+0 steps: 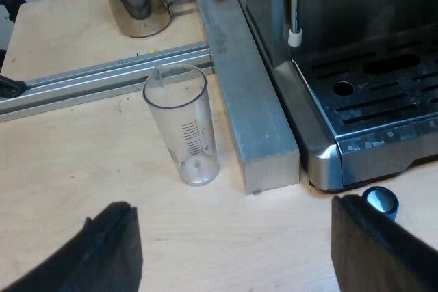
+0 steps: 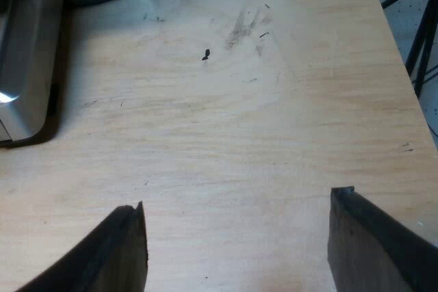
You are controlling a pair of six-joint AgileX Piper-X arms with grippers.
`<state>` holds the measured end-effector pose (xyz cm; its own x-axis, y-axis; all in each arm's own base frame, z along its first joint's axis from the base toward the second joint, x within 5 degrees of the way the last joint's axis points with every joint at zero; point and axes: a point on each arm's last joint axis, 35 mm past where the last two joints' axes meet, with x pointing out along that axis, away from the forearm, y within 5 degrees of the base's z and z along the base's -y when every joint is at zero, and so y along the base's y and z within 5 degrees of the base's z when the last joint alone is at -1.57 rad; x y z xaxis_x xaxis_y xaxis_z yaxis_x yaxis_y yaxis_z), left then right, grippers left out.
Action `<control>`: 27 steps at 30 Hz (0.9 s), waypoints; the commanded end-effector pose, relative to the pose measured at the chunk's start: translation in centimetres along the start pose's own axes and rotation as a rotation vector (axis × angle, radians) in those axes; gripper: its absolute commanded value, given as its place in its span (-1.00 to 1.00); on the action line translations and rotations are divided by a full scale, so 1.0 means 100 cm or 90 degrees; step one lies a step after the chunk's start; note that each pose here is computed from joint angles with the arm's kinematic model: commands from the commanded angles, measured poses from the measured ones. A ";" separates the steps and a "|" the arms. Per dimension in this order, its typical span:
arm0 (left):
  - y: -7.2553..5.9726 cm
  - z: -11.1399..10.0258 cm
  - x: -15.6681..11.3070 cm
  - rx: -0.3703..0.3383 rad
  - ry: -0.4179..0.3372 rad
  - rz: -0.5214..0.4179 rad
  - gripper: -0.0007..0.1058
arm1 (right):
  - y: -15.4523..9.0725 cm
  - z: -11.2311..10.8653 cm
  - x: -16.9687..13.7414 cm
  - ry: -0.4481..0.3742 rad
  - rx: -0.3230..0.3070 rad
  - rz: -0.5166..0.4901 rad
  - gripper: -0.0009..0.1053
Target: Grind coffee beans and then tamp
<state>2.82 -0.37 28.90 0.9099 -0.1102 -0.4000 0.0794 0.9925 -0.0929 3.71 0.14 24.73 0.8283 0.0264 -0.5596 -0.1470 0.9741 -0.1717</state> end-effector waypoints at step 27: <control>-0.008 0.034 -0.038 0.015 -0.091 -0.078 0.17 | -0.004 0.047 -0.027 -0.072 -0.045 0.098 0.11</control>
<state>0.64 -0.45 33.04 0.9414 -0.1959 -0.2745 0.1735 0.9794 -0.1037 3.93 0.52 29.22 0.8552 0.1318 -0.5013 -0.2494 0.9524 -0.1751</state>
